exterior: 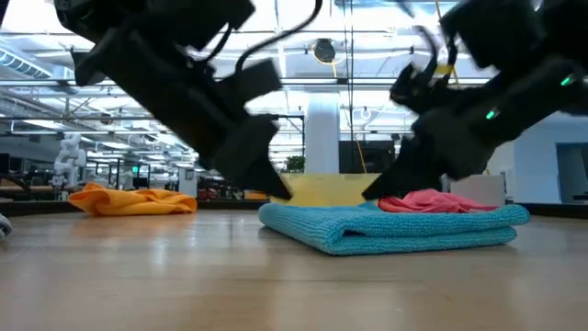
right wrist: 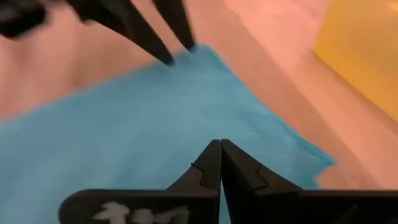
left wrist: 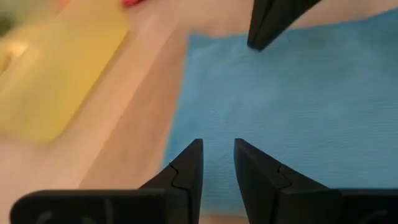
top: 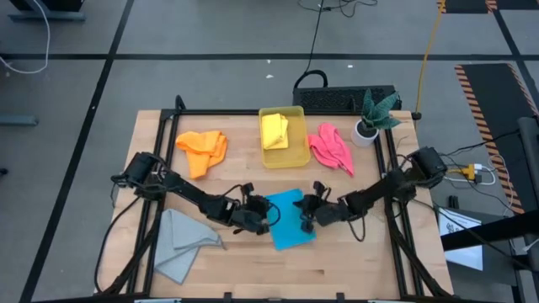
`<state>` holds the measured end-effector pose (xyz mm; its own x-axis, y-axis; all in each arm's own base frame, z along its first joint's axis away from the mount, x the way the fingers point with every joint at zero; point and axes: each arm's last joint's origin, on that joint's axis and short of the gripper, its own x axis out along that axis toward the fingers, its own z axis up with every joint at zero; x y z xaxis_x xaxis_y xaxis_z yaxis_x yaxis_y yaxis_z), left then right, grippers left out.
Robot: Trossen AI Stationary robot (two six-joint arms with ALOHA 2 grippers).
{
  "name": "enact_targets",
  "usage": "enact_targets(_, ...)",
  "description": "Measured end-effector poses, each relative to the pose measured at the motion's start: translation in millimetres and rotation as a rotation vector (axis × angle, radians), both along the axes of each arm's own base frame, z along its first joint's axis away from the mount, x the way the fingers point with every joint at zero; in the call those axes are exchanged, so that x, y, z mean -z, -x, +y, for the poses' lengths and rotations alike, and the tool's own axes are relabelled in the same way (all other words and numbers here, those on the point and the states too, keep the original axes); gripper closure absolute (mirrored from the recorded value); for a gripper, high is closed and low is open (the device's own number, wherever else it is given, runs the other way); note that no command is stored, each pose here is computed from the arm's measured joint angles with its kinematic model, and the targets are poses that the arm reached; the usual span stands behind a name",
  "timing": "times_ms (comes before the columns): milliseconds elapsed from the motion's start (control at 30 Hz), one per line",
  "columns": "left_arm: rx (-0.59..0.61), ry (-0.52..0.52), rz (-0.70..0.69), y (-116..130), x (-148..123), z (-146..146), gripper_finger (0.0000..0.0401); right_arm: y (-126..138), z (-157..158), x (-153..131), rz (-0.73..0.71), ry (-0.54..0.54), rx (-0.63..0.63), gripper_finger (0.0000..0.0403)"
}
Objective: Fold microfiber towels
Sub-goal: Fold the blue microfiber towel
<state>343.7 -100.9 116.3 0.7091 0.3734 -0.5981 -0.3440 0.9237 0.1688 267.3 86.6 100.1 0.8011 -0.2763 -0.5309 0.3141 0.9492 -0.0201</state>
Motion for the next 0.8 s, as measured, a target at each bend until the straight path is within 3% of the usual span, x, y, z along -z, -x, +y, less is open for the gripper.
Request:
enact_targets(233,-0.129,-0.044,0.069,6,9,13,0.0309,-3,-17,16,0.016,0.000,0.163,0.0403)
enact_targets(400,-0.191,-0.155,0.070,9,9,17,0.0309,4,1,14,-0.024,0.015,0.170,0.0403)
enact_targets(467,-0.211,-0.202,0.072,11,8,16,0.0309,7,13,11,-0.052,0.017,0.142,0.0403)
enact_targets(600,-0.197,-0.194,0.015,15,-5,3,0.0309,14,35,2,-0.071,0.089,0.008,0.0403)
enact_targets(800,0.014,-0.196,-0.049,26,-28,-40,0.0309,24,57,-15,-0.072,0.203,-0.232,0.0403)
